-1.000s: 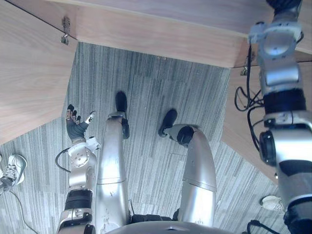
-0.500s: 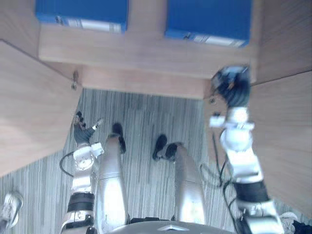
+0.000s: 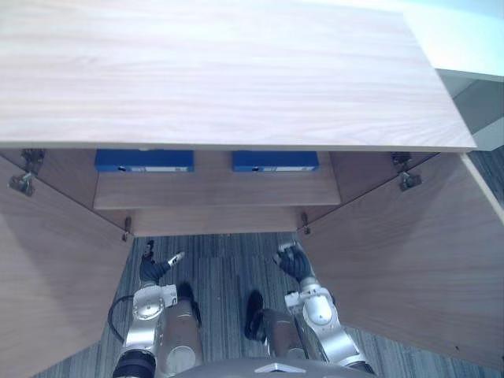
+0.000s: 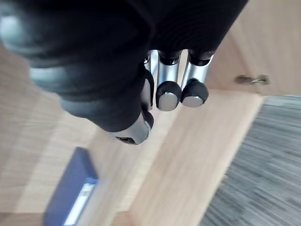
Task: Walk over to the cabinet, pick up the folder, carry it to the office cabinet, place the folder inside the office cabinet, then close the office cabinet door
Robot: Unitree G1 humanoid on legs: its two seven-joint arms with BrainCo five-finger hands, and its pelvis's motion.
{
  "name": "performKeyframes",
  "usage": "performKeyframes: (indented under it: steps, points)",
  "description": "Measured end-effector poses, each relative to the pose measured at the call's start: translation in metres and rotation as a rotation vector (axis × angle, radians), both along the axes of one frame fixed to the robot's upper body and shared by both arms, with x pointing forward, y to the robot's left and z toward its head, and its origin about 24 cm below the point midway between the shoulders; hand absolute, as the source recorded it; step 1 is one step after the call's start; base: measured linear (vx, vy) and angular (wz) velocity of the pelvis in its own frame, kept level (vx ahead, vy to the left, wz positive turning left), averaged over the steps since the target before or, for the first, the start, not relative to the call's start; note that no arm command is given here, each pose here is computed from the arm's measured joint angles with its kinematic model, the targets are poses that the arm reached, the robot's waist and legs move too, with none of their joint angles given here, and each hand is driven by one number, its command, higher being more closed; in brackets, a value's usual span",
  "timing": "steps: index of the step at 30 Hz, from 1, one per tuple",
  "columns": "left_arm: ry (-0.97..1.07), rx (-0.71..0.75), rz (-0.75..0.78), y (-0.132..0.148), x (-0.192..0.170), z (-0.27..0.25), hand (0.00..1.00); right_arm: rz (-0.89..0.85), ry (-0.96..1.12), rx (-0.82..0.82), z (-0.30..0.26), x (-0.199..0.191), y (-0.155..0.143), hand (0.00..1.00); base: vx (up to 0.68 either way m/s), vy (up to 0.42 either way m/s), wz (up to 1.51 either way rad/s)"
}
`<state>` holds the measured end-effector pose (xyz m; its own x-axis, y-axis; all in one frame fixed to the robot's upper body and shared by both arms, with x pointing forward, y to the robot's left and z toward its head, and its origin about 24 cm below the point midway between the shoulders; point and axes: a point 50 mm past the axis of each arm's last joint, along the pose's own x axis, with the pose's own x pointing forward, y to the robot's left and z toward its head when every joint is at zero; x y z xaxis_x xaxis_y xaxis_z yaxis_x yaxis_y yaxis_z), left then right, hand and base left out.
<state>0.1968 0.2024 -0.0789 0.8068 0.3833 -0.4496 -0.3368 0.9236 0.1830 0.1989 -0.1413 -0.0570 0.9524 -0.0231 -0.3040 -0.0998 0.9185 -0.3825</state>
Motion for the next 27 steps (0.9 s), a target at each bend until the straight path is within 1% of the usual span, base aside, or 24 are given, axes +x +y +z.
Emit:
performKeyframes:
  steps: [6,7,9,13,16,22,27]
  points:
    - [0.108,0.007,-0.002,0.002,-0.020,-0.019,0.00,-0.152,0.241,-0.039,-0.045,-0.027,-0.029,1.00,0.04,0.017,-0.20]
    - [0.144,0.000,-0.005,0.002,-0.025,-0.025,0.00,-0.212,0.306,-0.030,-0.055,-0.037,-0.038,0.00,0.01,0.011,-0.18]
    - [0.185,-0.007,-0.002,0.002,-0.033,-0.032,0.00,-0.265,0.367,-0.027,-0.064,-0.049,-0.045,0.00,-0.02,0.014,-0.17]
    - [0.287,-0.017,0.014,0.003,-0.052,-0.047,0.00,-0.432,0.504,0.016,-0.082,-0.078,-0.063,0.00,-0.03,0.017,-0.15]
    - [0.374,-0.026,0.017,0.002,-0.068,-0.058,0.00,-0.522,0.552,0.046,-0.087,-0.091,-0.070,0.00,-0.02,0.021,-0.12]
    - [0.430,-0.034,0.006,-0.001,-0.079,-0.065,0.00,-0.641,0.615,0.105,-0.094,-0.108,-0.075,0.00,0.00,0.010,-0.03]
    - [0.484,-0.012,-0.047,-0.006,-0.088,-0.071,0.00,-0.709,0.639,0.143,-0.097,-0.118,-0.077,0.00,0.02,0.022,-0.05]
